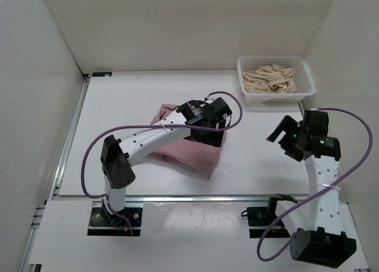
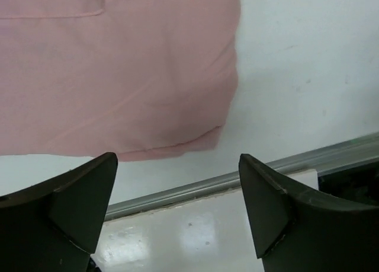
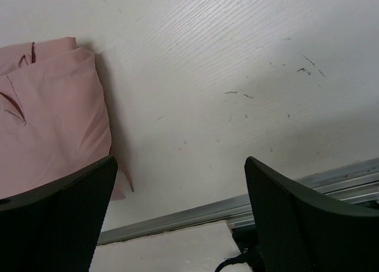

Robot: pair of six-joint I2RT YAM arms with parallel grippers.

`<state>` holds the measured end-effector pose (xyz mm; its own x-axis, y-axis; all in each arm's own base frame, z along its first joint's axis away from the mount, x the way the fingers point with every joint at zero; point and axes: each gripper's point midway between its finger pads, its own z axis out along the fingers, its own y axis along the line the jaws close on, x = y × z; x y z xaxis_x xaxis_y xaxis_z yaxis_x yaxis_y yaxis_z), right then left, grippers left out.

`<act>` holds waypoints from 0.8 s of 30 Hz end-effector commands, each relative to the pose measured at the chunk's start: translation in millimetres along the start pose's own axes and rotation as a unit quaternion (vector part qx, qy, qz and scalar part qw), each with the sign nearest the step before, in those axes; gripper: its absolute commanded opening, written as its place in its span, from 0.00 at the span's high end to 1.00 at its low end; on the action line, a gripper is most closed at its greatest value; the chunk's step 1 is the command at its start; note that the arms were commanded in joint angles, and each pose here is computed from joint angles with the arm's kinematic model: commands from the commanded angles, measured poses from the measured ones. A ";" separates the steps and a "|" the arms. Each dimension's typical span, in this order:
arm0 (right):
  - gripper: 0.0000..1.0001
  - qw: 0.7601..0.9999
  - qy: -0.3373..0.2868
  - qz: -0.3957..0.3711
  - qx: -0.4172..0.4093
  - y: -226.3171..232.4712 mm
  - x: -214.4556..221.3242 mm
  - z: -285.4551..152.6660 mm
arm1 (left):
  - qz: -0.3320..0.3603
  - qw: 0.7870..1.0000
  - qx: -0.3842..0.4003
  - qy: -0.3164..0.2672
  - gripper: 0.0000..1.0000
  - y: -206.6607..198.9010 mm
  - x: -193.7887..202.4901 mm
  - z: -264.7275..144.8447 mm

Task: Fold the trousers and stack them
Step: Fold the trousers

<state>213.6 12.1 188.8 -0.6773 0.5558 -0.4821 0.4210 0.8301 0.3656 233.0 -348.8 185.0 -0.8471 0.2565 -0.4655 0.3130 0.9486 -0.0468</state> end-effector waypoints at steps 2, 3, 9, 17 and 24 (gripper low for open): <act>0.07 1.000 -0.003 -0.011 -0.018 5.5 -3.9 5.0 | -0.057 0.997 -0.038 -0.039 0.08 67.5 -27.4 -28.5; 0.07 1.000 -0.001 -0.012 -0.023 7.2 -3.0 4.7 | -0.071 0.996 -0.040 -0.046 0.11 79.7 -30.3 -35.6; 0.75 0.992 0.015 -0.047 -0.116 48.1 7.0 0.2 | -0.167 0.980 -0.109 -0.020 0.65 196.9 -23.4 2.2; 0.92 0.928 0.201 -0.131 -0.286 140.5 82.8 18.7 | -0.273 0.953 -0.125 0.048 0.90 270.6 13.6 89.9; 0.88 0.896 0.287 -0.228 -0.250 180.7 140.9 61.5 | -0.304 0.935 -0.129 0.132 0.90 261.8 80.5 135.0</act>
<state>220.4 212.8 134.5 -0.9794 0.0020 -0.2021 -0.1187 0.8036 0.5832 313.7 -94.3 24.4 -0.9298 -0.3030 -0.2091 -0.3208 0.9454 0.0567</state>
